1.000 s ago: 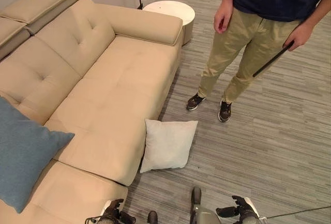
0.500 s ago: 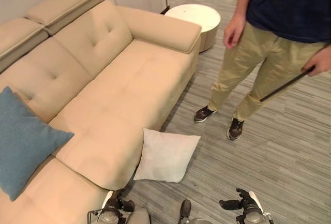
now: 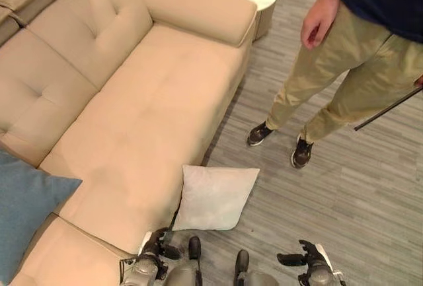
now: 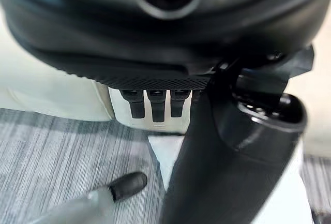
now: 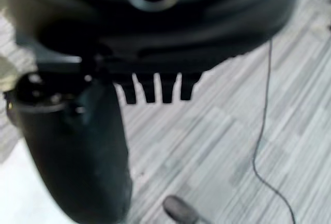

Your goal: Pick up all the scattered cushions and arrange them neatly on the sofa.

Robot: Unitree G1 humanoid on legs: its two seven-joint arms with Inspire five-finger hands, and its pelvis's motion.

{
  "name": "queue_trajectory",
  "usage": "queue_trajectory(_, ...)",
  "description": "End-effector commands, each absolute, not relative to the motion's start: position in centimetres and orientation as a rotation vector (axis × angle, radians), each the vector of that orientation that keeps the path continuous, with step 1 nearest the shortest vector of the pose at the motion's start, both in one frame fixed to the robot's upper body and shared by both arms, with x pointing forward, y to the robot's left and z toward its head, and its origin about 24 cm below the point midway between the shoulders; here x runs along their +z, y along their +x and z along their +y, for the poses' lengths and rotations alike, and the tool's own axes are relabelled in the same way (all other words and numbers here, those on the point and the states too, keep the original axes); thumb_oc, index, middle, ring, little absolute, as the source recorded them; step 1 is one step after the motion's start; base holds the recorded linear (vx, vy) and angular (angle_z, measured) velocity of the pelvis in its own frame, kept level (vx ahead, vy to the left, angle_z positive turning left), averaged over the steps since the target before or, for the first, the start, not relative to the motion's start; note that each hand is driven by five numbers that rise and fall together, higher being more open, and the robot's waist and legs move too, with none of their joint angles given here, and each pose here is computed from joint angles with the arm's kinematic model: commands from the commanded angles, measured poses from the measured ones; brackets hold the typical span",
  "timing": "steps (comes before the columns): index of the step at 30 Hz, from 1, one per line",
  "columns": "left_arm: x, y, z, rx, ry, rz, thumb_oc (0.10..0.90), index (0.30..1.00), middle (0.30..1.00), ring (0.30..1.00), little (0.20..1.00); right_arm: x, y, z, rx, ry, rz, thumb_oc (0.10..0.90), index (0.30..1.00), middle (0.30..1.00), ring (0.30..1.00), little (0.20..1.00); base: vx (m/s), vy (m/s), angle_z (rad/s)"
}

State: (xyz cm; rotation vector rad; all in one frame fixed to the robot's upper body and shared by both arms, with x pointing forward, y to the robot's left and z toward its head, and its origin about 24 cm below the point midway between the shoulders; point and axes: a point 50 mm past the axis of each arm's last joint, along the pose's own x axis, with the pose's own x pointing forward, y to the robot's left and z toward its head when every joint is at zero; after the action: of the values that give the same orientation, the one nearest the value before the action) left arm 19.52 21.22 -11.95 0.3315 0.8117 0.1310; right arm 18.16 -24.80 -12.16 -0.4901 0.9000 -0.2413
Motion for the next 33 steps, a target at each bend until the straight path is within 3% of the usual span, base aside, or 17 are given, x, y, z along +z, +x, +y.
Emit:
queue_trajectory(1,-10.9,20.6,21.2,0.184,0.294,0.710,0.800,0.900,0.900,0.900,0.900,-10.9,18.8,-26.6,-0.357,-0.496,0.824,0.800,0.900,0.900,0.900,0.900,-0.09,0.045,-0.04)
queue_trajectory(8,-5.1,27.1,20.8,0.256,0.225,0.402,0.800,0.900,0.900,0.900,0.900,-5.9,25.2,-26.7,-0.486,-0.424,0.558,0.800,0.900,0.900,0.900,0.900,-0.11,0.026,0.03)
queue_trajectory(11,-0.2,30.9,20.0,0.277,0.150,0.192,0.800,0.900,0.900,0.900,0.900,-2.1,28.8,-26.7,-0.563,-0.363,0.393,0.800,0.900,0.900,0.900,0.900,-0.18,-0.018,0.11)
queue_trajectory(18,7.3,35.7,18.7,0.282,0.157,-0.054,0.800,0.900,0.900,0.900,0.900,5.8,34.3,-26.6,-0.649,-0.239,0.103,0.800,0.900,0.900,0.900,0.900,-0.11,-0.006,0.08)
queue_trajectory(25,15.0,38.8,16.6,0.269,0.183,-0.273,0.800,0.900,0.900,0.900,0.900,13.6,37.9,-24.9,-0.631,-0.171,-0.139,0.800,0.900,0.900,0.900,0.900,-0.03,-0.006,0.00)
queue_trajectory(33,19.8,39.7,13.7,0.197,0.152,-0.408,0.800,0.900,0.900,0.900,0.900,18.1,39.8,-21.8,-0.522,-0.141,-0.264,0.800,0.900,0.900,0.900,0.900,0.00,0.000,0.00)
